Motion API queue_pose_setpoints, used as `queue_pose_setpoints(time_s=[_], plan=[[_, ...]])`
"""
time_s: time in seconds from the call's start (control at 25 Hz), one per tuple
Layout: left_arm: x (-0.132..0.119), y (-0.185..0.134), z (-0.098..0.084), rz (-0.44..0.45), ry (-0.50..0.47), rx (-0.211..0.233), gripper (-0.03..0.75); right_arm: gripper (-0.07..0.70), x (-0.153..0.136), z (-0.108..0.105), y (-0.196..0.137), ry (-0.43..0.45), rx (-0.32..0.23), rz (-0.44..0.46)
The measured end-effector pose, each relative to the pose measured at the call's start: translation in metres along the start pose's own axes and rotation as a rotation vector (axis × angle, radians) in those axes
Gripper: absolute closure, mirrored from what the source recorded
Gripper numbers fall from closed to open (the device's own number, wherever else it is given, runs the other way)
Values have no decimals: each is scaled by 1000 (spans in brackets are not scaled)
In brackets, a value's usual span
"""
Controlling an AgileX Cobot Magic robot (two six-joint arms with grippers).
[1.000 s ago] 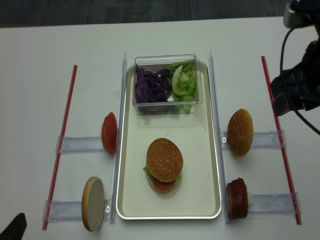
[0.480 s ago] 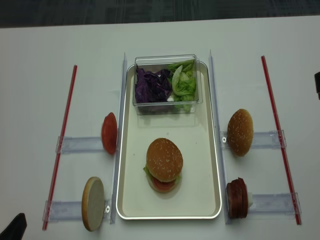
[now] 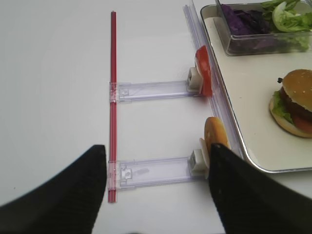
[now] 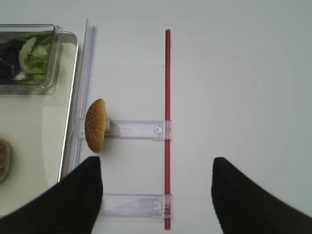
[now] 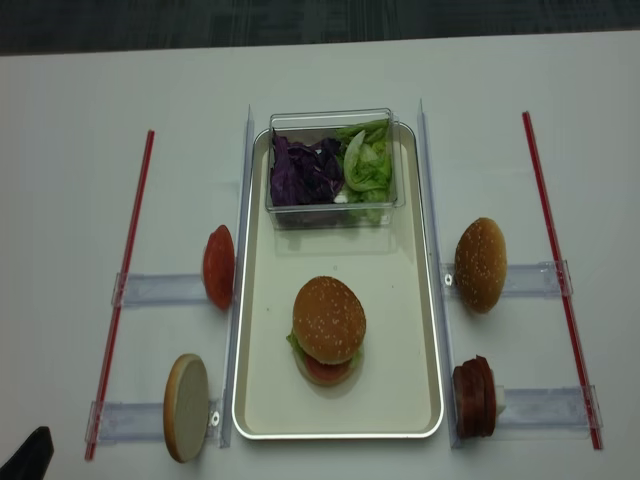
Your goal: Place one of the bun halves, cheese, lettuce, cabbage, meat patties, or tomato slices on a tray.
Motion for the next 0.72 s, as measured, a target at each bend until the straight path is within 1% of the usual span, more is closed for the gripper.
queue_pose_setpoints(time_s=[0.24,0.36,0.48,0.56,0.72], plan=[[0,0,0,0,0,0,283,127,23,2,-11,8,-13,-89],[0,0,0,0,0,0,283,127,31,5,-15,26,-21,-116],[0,0,0,0,0,0,283,127,36,5,-21,25,-35,-141],[0,0,0,0,0,0,283,127,36,5,-29,25,-43,-156],[0,0,0,0,0,0,283,127,19,10,-51,46,-66,-152]])
Point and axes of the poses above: a point on each arm's last joint axis where the gripper is mounted, x pointing back along that axis away from the gripper, z along the wrist's bending axis when the last joint is at zero, y = z × x, the point moved 4 cm from there along -x, pointing out along that axis toward the gripper, and after that the axes turned 8 degrees about x, right-handed, at the moved point
